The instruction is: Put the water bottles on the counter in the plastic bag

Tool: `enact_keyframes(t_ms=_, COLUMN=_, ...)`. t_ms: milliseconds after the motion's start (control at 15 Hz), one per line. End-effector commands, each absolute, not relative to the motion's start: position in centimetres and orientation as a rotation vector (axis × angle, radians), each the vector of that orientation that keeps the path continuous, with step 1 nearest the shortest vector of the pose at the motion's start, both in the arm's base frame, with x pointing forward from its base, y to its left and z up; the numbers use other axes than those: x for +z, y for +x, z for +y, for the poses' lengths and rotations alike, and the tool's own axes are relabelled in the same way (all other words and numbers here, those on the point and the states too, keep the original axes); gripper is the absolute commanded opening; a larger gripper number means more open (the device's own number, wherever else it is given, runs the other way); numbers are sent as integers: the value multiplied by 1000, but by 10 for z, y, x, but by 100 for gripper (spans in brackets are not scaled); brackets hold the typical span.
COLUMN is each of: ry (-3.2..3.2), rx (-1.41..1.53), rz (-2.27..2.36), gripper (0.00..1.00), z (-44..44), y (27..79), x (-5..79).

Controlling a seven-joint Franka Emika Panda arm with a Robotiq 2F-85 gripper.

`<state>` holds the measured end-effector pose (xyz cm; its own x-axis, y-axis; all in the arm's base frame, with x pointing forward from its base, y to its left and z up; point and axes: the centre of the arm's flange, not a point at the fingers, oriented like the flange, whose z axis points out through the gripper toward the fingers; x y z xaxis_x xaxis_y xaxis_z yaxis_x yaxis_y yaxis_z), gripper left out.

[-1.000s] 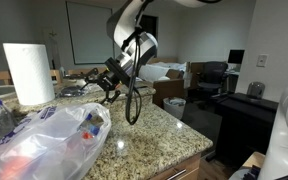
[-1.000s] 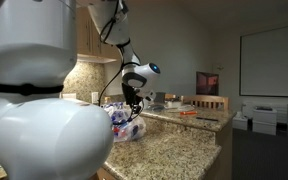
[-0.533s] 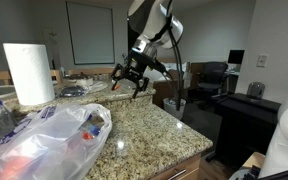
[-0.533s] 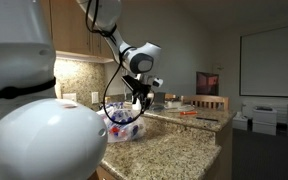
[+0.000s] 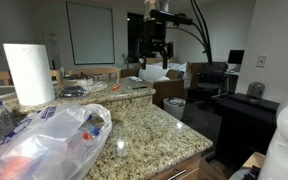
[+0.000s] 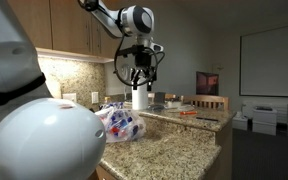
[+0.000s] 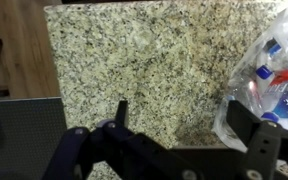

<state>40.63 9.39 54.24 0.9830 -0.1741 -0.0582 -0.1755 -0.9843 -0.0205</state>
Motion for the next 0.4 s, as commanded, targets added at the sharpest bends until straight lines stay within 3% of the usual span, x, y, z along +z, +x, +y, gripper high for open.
enact_keyframes(t_ms=0, ry=-3128, rx=87, rz=253, gripper=100, z=95, y=405, x=550)
enact_keyframes(t_ms=333, ry=-3153, rx=88, rz=228, gripper=100, z=98, y=405, x=554)
